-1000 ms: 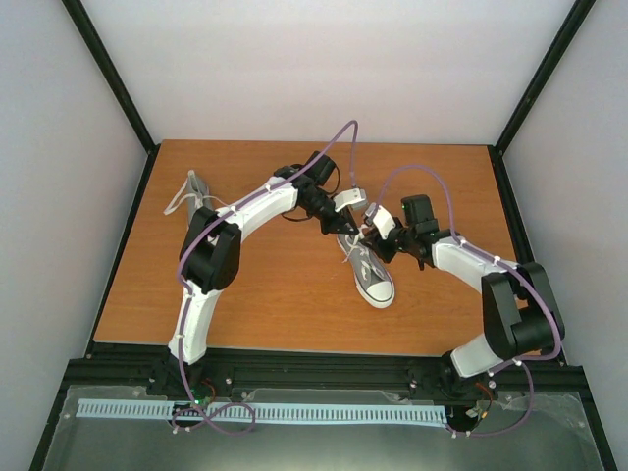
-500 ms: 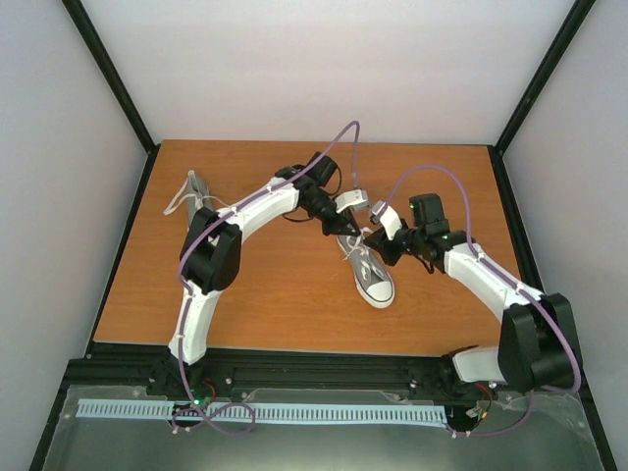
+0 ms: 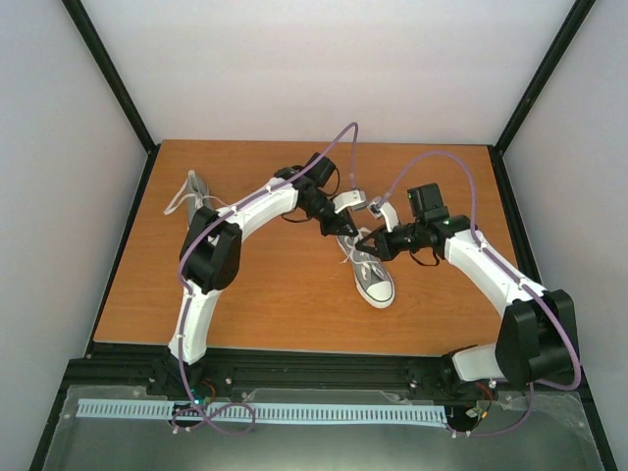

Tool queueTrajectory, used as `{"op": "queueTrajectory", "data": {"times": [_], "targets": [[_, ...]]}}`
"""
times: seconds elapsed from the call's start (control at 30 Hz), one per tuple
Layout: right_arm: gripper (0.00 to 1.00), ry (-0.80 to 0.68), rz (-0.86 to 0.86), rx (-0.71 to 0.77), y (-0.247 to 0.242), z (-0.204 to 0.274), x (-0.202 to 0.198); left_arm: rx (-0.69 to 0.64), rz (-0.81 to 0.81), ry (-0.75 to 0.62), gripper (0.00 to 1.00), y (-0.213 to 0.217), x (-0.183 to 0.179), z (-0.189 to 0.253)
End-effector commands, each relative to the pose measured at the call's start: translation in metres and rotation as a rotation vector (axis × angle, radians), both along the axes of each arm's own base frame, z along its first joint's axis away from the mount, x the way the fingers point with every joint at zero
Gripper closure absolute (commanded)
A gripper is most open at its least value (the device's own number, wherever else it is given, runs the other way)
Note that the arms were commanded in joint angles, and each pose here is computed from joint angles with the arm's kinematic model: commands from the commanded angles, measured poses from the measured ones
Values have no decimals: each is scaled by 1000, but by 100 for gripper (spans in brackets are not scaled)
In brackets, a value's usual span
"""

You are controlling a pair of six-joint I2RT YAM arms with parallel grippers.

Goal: Tie the shoes
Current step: Cross the shoelace with the shoelace.

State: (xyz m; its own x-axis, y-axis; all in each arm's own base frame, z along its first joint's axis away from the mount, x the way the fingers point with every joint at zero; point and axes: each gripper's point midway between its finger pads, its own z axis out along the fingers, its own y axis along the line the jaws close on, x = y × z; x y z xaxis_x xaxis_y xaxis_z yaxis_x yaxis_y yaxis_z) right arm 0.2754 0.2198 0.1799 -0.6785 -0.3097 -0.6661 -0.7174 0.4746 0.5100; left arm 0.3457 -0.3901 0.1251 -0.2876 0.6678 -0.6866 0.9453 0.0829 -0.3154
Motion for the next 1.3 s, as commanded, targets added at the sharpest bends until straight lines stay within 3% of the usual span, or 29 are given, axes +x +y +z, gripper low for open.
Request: {"op": "queueTrajectory", "data": {"times": [0.0,0.17,0.37,0.43,0.53,0.7,0.77,0.83,0.93,1.07,1.27], "targets": [[97,168,-33,-97,-11,-24,-21,-1,-3,-8,99,0,4,-8],[96,121,-98,-207,-28,-39,-16,0,-4,-8,99,0,4,-10],[72,-126,-171,-268,-44,-29,4,-5,11,-12,99,-3,7,-10],[64,-215,-171,-251,-43,-16,11,6,21,-26,99,-6,9,-11],[60,-315,-207,-214,-46,4,23,38,31,-62,97,-11,10,-14],[58,-289,-335,-88,-64,23,45,55,38,-89,87,-14,10,-9],[57,-263,-374,-10,-68,28,49,65,48,-100,79,-14,13,-8],[49,-219,-426,25,-73,22,54,76,54,-114,61,-12,16,-5],[55,-101,-415,-19,-73,3,56,94,75,-148,31,-10,23,7],[58,69,-344,-121,-67,-30,45,77,106,-194,4,-6,35,39],[56,137,-366,-299,-72,-66,30,110,85,-253,1,16,30,69]]}}
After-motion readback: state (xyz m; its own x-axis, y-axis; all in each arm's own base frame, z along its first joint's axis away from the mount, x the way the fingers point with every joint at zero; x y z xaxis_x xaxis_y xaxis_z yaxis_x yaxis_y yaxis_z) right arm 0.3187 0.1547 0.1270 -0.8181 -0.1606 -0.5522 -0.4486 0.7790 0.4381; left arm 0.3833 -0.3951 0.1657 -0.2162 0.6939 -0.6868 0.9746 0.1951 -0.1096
